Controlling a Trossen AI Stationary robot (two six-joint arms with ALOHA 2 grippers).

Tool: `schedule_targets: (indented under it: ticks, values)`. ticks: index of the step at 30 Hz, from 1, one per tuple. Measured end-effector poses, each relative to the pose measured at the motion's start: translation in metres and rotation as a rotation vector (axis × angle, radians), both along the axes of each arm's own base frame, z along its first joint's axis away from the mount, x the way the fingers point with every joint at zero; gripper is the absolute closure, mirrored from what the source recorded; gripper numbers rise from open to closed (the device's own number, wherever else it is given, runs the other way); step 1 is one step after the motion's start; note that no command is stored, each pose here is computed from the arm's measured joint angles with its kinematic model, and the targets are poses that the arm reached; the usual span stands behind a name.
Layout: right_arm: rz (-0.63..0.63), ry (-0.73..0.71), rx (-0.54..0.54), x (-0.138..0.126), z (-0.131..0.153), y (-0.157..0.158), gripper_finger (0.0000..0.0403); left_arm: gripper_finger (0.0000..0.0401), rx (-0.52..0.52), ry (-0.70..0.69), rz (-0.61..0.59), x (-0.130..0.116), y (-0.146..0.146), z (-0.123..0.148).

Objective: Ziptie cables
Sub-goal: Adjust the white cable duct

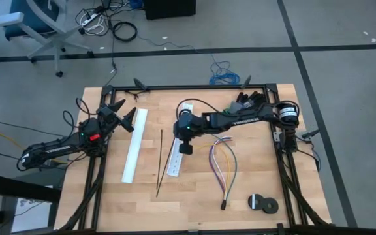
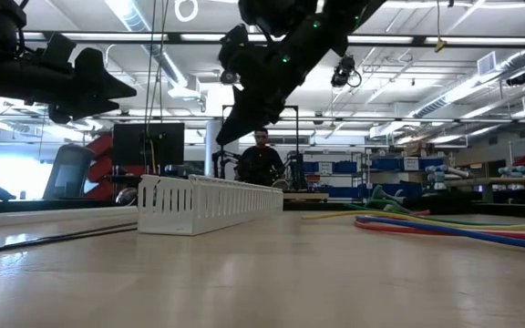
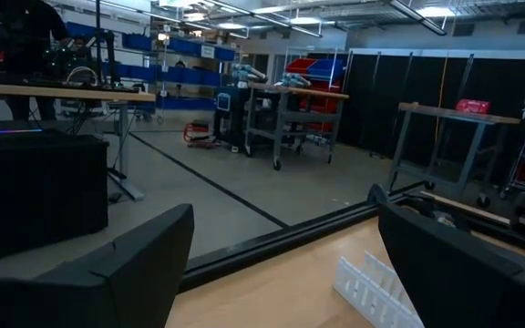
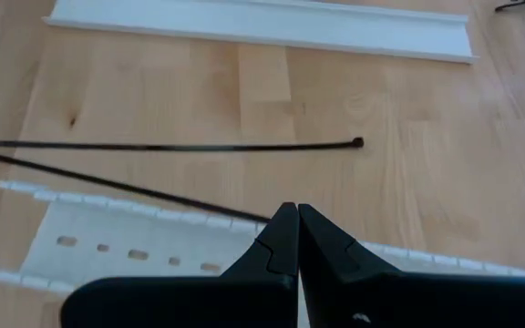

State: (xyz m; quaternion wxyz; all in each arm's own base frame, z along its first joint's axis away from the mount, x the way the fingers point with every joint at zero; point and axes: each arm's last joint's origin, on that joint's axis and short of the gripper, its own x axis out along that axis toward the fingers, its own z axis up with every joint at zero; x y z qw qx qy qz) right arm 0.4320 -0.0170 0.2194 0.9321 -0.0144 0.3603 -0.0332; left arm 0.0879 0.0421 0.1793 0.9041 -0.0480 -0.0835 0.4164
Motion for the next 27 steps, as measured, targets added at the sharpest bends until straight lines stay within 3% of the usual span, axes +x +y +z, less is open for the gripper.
schedule_targets:
  ticks: [17, 23, 27]
  values:
    - [-0.008, -0.004, 0.038, 0.001, 0.002, -0.003, 0.0403, 0.0038, -0.011, -0.002, 0.012, 0.000, 0.000, -0.001]
    - [0.014, -0.020, 0.087, 0.001, 0.003, -0.004, 0.0403, 0.0040, -0.023, -0.023, -0.125, 0.003, -0.002, -0.001]
    - [0.075, 0.000, 0.188, 0.008, -0.014, -0.001, 0.0403, 0.0058, -0.063, -0.030, -0.236, 0.007, -0.004, -0.003]
